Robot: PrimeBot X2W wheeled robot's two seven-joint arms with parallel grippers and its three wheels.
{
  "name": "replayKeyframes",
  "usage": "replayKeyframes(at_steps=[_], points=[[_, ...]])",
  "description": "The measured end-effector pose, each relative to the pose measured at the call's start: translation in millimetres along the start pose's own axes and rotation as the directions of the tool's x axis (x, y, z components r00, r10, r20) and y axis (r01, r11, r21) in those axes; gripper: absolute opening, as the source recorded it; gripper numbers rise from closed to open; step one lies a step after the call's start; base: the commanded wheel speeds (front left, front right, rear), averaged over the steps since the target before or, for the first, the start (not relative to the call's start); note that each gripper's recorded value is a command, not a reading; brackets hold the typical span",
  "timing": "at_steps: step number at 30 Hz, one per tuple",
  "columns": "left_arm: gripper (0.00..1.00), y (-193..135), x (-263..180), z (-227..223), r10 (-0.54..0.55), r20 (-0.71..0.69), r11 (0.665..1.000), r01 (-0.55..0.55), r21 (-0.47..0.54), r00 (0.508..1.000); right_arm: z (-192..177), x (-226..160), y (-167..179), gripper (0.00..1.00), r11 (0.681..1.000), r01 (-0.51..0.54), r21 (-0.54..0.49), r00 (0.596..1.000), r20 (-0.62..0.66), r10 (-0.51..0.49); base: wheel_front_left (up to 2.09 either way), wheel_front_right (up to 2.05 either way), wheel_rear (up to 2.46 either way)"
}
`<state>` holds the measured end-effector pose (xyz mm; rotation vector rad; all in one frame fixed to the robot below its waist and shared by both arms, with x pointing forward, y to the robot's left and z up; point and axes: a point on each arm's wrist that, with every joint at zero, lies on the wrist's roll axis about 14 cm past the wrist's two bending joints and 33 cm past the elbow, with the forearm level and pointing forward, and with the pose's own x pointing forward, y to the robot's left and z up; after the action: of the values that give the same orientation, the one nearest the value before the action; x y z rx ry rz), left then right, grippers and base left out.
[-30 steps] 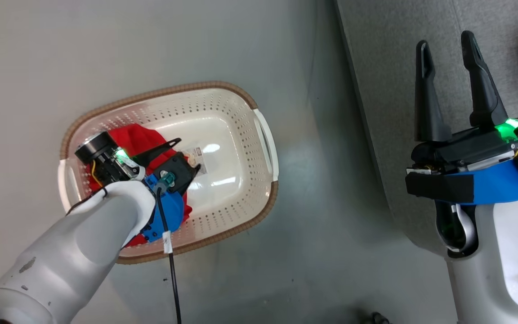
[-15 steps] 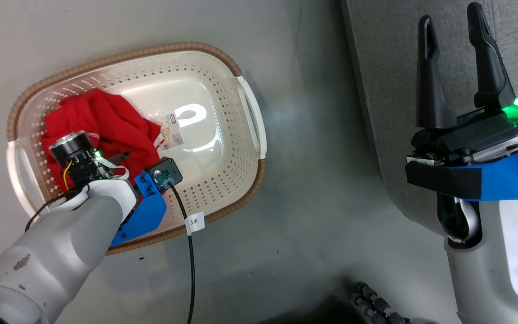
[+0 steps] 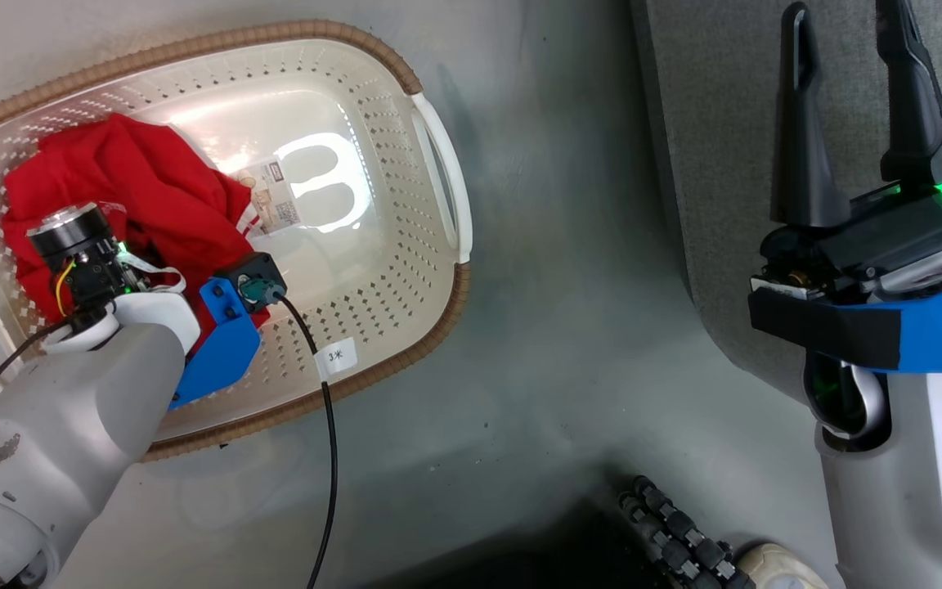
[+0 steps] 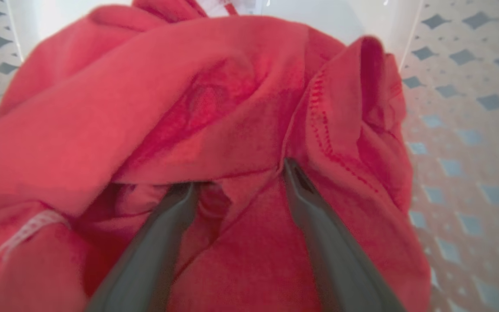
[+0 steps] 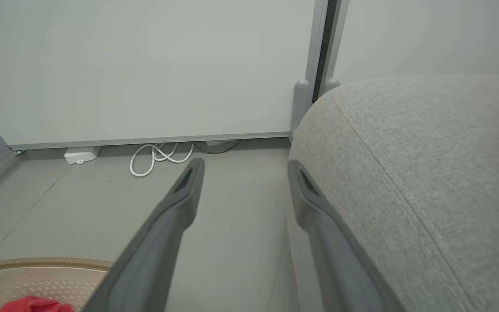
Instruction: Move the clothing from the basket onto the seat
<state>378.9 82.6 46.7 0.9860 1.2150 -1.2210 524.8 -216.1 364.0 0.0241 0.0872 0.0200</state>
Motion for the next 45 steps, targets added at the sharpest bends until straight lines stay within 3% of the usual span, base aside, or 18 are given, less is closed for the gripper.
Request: replayKeyframes(at_steps=[9, 10, 11, 12, 13, 22, 31, 38, 45], points=[[1.00, -7, 12, -3, -0.028, -0.046, 1.000, 0.028, -0.001, 0.999, -1, 0, -5, 1.00, 1.000, 0.010, -0.020, 1.000, 0.006, -0.010, 0.00, 0.00, 0.00], [0.86, -8, 13, -2, -0.029, -0.043, 1.000, 0.029, -0.001, 0.999, -1, 1, -5, 1.00, 1.000, 0.010, -0.021, 1.000, 0.008, -0.010, 0.00, 0.00, 0.00], [0.61, -8, 13, -3, -0.030, -0.044, 1.000, 0.030, -0.002, 0.999, -1, 1, -6, 1.00, 1.000, 0.011, -0.023, 1.000, 0.010, -0.011, 0.00, 0.00, 0.00], [0.25, -8, 14, -3, -0.032, -0.047, 0.999, 0.032, -0.005, 0.998, -1, 1, -6, 1.00, 1.000, 0.011, -0.024, 1.000, 0.010, -0.011, 0.00, 0.00, 0.00], [0.00, -8, 14, -3, -0.032, -0.048, 0.999, 0.032, -0.004, 0.998, -1, 1, -6, 1.00, 1.000, 0.010, -0.025, 1.000, 0.010, -0.010, 0.00, 0.00, 0.00], [0.00, -7, 5, 5, -0.024, -0.012, 1.000, 0.023, -0.009, 1.000, 2, 3, -1, 1.00, 1.000, 0.001, -0.015, 1.000, 0.020, -0.001, 0.00, 0.00, 0.00], [0.00, -6, -33, 48, 0.009, 0.145, 0.999, -0.003, -0.041, 0.989, 29, 2, 0, 1.00, 0.999, 0.004, -0.032, 0.998, 0.069, -0.001, 0.00, 0.00, 0.00], [0.00, 3, -82, 83, 0.075, 0.313, 0.994, -0.046, -0.099, 0.947, 50, -5, 8, 1.00, 0.999, -0.005, -0.032, 0.995, 0.094, 0.008, 0.00, 0.00, 0.00], [0.00, 26, -143, 105, 0.193, 0.454, 0.973, -0.109, -0.205, 0.870, 74, -20, 13, 1.00, 1.000, -0.006, -0.024, 0.992, 0.122, 0.009, 0.00, 0.00, 0.00]])
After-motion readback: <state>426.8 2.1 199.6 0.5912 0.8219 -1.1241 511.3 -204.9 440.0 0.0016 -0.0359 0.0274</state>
